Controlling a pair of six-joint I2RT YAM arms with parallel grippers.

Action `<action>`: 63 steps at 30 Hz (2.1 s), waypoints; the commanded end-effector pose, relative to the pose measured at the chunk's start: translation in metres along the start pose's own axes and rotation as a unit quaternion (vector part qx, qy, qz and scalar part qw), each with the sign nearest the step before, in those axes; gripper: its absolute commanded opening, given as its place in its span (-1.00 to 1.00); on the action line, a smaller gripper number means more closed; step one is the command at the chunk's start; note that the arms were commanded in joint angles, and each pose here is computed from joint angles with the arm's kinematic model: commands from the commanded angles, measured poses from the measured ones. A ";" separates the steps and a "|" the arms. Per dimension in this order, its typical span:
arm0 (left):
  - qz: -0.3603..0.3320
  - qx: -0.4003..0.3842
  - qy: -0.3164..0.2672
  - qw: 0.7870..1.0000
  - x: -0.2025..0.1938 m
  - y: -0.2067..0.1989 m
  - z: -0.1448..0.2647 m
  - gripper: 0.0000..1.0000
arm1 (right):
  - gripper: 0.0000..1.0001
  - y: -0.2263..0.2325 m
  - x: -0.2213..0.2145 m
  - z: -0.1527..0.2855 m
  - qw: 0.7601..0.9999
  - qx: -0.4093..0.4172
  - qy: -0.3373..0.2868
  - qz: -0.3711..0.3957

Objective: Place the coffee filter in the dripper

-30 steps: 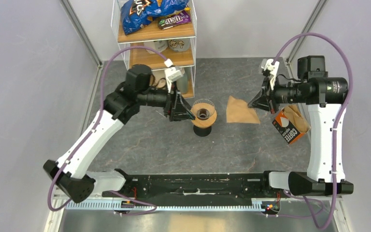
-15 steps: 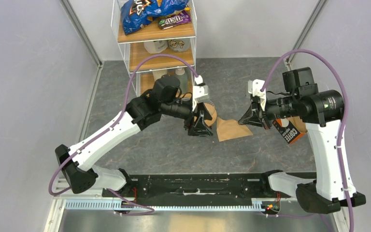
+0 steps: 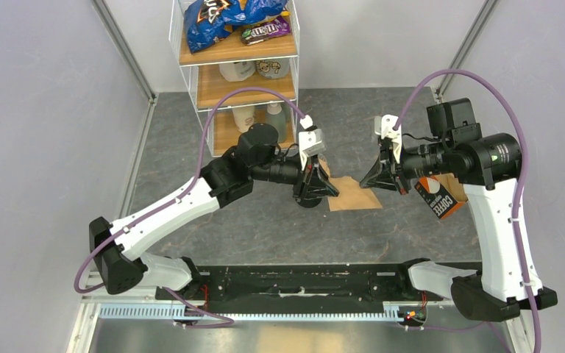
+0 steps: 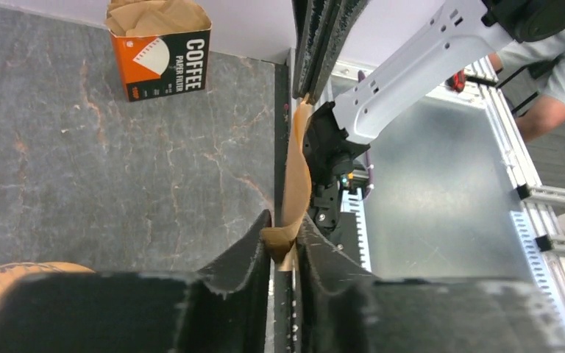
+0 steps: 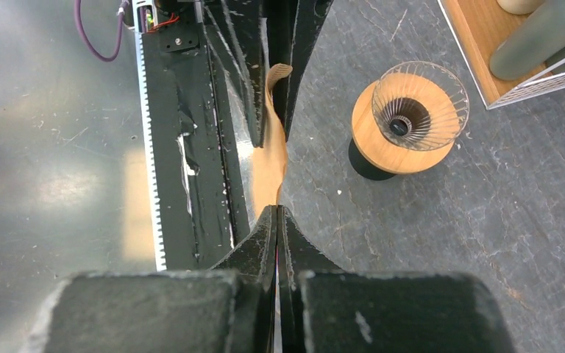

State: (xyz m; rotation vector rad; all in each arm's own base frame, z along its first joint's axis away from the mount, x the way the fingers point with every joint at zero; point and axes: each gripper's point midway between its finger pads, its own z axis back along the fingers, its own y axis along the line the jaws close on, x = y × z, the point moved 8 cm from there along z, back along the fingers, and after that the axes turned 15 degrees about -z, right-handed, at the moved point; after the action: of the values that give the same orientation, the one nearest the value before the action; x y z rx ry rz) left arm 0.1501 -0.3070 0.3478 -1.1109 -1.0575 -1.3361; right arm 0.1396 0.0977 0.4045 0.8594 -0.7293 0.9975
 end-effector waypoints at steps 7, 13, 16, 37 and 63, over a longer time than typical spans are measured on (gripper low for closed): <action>-0.115 0.015 -0.009 0.993 0.011 0.003 0.010 -0.96 | -0.13 0.008 0.009 0.004 0.999 -0.014 -0.020 -0.036; -0.326 0.010 0.023 0.945 -0.007 -0.008 0.036 -0.95 | 0.04 0.012 0.009 0.005 0.997 -0.019 -0.032 -0.061; -0.416 0.012 0.024 0.909 -0.010 -0.015 0.042 -0.95 | 0.03 0.008 0.002 0.003 0.998 -0.032 -0.020 -0.056; -0.477 0.016 0.047 0.878 -0.032 -0.009 0.029 -0.96 | 0.06 0.016 0.014 -0.039 0.999 -0.034 0.028 0.007; -0.396 0.024 0.028 0.917 -0.023 -0.011 0.022 -0.96 | -0.27 0.026 0.004 -0.066 0.995 0.011 0.084 0.046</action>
State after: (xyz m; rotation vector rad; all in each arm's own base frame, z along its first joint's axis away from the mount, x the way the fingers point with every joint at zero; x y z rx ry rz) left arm 0.1430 -0.2760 0.3070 -0.5554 -1.5029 -1.9770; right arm 0.1241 0.1634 0.3809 0.7753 -0.5950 1.1347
